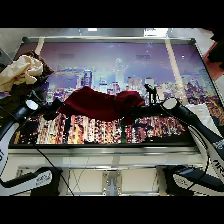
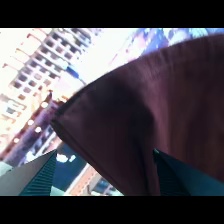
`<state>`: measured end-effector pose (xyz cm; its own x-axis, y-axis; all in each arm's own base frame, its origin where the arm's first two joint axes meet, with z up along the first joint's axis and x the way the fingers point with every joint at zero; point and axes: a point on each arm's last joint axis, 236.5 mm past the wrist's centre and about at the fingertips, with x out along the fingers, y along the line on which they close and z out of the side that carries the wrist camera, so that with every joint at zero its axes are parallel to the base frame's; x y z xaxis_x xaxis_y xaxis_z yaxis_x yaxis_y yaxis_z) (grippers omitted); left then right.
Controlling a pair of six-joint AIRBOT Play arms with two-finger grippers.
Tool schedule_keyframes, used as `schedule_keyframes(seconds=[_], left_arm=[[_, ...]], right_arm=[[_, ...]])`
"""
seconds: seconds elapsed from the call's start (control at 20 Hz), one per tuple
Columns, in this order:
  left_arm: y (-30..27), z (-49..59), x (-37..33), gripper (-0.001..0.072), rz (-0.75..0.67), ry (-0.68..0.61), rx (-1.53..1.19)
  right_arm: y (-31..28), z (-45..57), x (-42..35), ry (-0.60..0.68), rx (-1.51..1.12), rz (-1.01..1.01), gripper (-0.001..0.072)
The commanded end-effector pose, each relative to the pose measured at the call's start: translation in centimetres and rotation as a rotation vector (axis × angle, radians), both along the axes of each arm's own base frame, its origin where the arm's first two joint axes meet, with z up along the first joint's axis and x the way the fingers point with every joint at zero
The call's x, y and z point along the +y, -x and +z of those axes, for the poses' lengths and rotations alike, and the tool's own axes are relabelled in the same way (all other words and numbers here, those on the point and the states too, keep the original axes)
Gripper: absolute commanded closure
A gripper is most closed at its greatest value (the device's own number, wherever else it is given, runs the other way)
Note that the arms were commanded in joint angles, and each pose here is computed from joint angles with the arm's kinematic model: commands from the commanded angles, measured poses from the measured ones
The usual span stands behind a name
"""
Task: Fold the shirts.
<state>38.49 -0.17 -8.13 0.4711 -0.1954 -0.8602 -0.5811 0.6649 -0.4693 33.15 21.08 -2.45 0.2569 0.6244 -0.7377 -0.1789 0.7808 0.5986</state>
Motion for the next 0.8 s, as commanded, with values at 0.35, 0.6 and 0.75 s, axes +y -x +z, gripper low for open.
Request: schedule_keyframes(seconds=[0.35,0.6,0.75], left_arm=[[-0.7,-1.0,0.8,0.0122,0.018,0.057,-0.009],[-0.7,-2.5,0.2,0.019,0.031,0.095,0.016],[-1.0,-3.3,-0.9,0.0296,0.018,0.15,0.018]], right_arm=[[-1.0,0.6,-0.7,0.015,-0.041,-0.02,0.0682],[-1.0,0.7,-0.7,0.012,-0.041,-0.022,0.0682],[-1.0,0.7,-0.7,0.011,-0.039,-0.025,0.0682]])
